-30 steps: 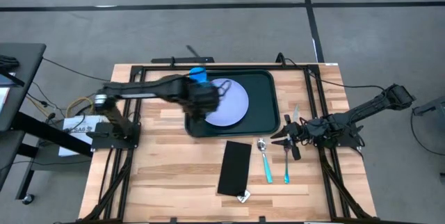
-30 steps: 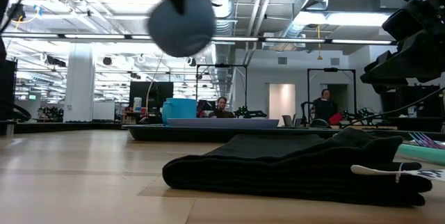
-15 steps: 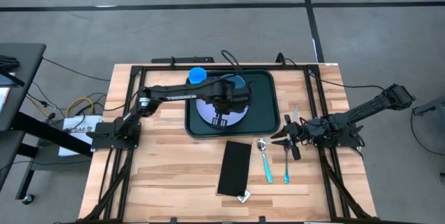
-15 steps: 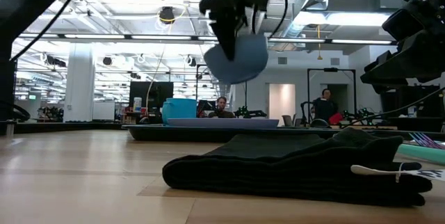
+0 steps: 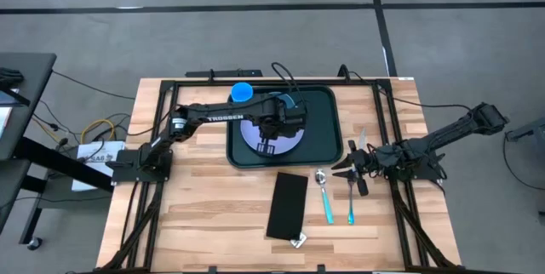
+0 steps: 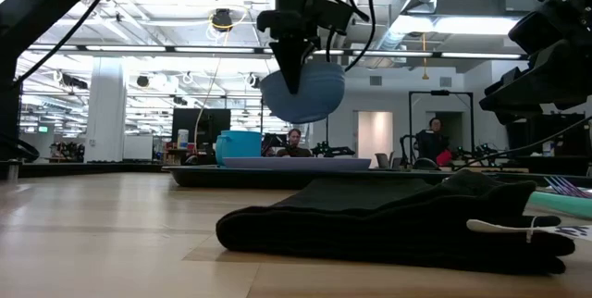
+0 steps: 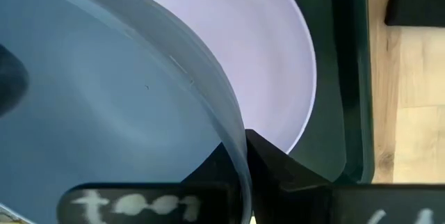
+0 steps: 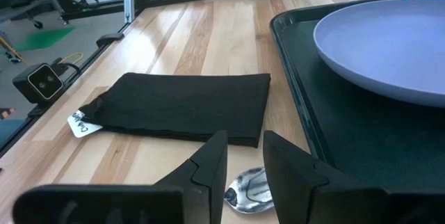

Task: Set up tray
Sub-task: Put the blue bowl on the purple plate on the black serving tray

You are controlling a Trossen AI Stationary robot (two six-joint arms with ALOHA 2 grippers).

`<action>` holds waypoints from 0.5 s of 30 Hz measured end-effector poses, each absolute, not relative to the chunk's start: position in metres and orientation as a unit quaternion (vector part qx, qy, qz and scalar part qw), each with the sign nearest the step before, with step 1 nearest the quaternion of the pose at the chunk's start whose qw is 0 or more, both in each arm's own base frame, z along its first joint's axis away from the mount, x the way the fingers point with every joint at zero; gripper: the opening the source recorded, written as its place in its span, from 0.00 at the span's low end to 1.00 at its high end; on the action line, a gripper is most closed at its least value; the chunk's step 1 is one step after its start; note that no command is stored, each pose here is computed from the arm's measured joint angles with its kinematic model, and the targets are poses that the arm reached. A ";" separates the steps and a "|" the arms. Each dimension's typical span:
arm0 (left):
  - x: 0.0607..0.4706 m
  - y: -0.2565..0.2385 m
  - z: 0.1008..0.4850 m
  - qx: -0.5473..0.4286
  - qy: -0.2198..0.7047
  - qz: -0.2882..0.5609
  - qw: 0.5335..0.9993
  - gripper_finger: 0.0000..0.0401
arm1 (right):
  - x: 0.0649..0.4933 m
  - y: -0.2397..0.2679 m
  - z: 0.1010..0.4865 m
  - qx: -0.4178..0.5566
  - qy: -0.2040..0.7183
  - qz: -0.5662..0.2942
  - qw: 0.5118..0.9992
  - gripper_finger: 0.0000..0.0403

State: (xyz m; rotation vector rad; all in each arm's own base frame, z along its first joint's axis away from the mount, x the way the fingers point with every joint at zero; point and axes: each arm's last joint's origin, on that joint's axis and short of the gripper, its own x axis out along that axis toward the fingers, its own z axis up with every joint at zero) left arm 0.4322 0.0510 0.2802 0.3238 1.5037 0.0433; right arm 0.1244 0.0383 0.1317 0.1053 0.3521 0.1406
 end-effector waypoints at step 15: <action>0.435 0.050 0.280 0.117 0.668 0.016 0.734 0.00 | 0.124 0.038 0.132 0.052 0.175 0.070 0.981 0.22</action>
